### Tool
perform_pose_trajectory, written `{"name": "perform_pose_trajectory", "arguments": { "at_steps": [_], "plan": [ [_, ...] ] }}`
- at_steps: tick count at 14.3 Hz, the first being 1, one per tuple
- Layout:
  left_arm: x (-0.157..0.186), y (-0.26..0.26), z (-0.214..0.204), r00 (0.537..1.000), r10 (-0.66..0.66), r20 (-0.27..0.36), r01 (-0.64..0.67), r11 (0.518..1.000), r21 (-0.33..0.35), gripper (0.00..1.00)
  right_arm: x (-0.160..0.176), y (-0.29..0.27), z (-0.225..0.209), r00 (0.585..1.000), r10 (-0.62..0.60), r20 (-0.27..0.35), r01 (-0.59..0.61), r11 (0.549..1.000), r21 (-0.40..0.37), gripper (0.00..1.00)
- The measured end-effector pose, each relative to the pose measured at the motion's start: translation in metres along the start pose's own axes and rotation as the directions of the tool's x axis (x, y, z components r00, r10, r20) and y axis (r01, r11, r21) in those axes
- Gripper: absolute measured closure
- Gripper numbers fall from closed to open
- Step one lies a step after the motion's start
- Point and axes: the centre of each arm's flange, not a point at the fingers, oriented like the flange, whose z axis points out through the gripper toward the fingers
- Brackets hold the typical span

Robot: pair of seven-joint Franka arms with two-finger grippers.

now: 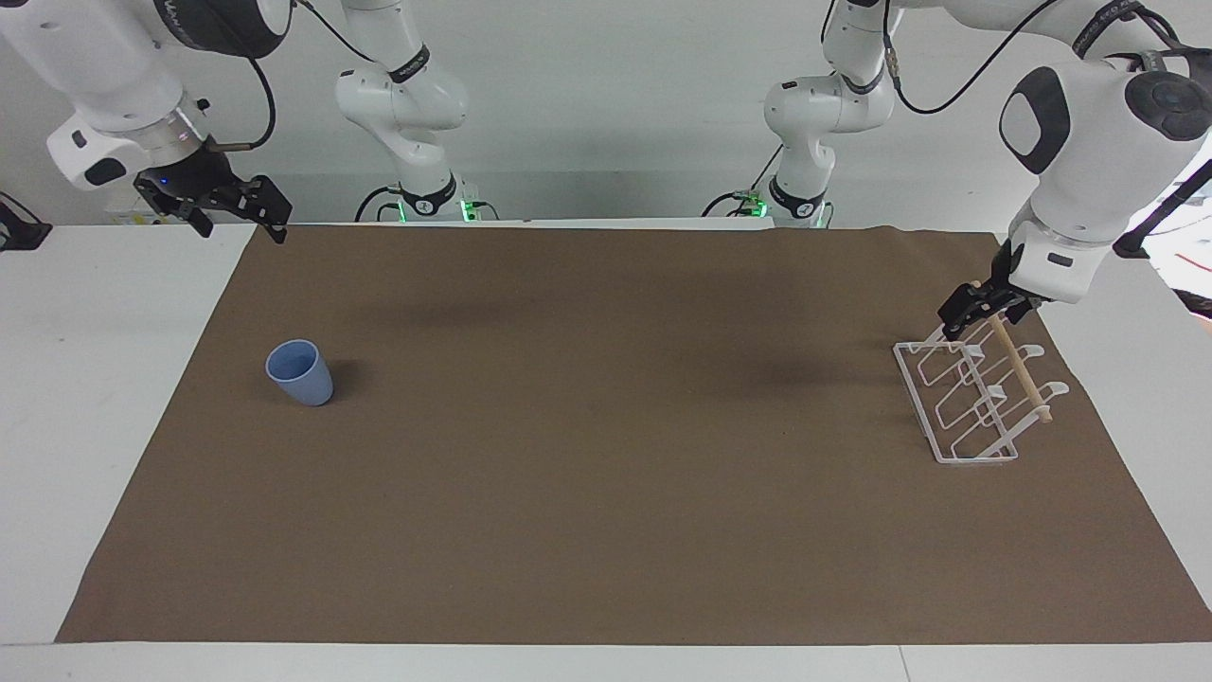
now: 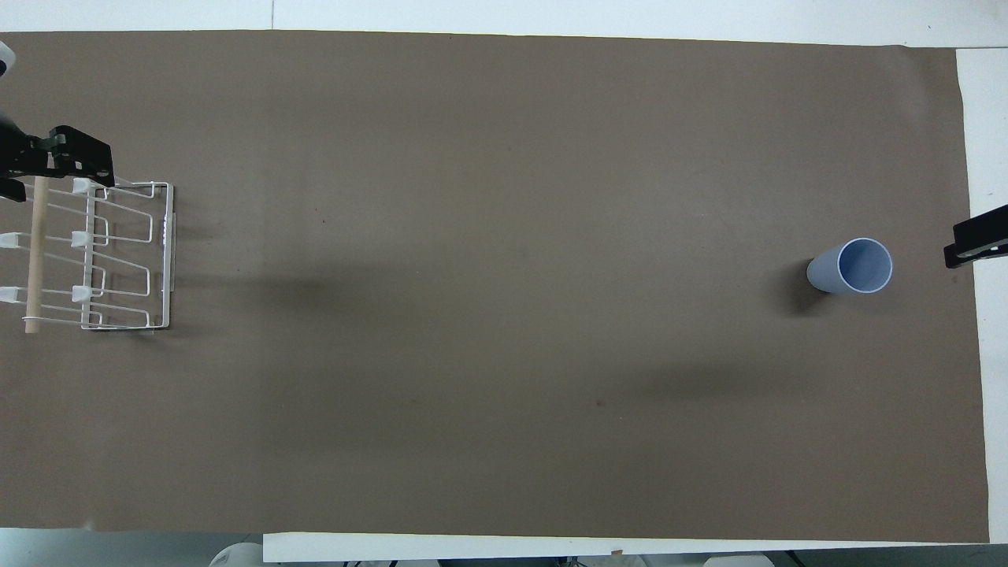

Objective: Hang cup on cup holder
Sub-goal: 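Move the right gripper toward the light blue cup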

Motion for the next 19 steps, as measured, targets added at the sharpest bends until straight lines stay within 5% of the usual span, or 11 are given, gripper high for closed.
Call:
{"name": "perform_pose_trajectory", "arguments": {
  "at_steps": [5, 10, 13, 19],
  "plan": [
    [-0.009, -0.005, -0.021, 0.996, 0.085, 0.021, -0.085, 0.996, -0.01, 0.0, 0.0, 0.0, 0.0, 1.0, 0.0, 0.0, 0.0, 1.0, 0.0, 0.0],
    [-0.011, -0.002, -0.028, 0.99, 0.142, 0.022, -0.14, 0.986, -0.089, 0.0, 0.0, 0.0, 0.0, 1.0, 0.0, 0.001, 0.0, 1.0, 0.0, 0.0],
    [-0.011, -0.002, -0.035, 0.99, 0.142, 0.01, -0.141, 0.986, -0.092, 0.0, 0.01, 0.01, 0.006, 0.993, -0.104, -0.059, 0.104, 0.995, -0.007, 0.0],
    [-0.012, -0.002, -0.034, 0.989, 0.144, 0.014, -0.143, 0.985, -0.092, 0.0, 0.05, 0.051, 0.118, 0.986, -0.149, -0.069, 0.15, 0.989, 0.001, 0.01]
  ]
}}
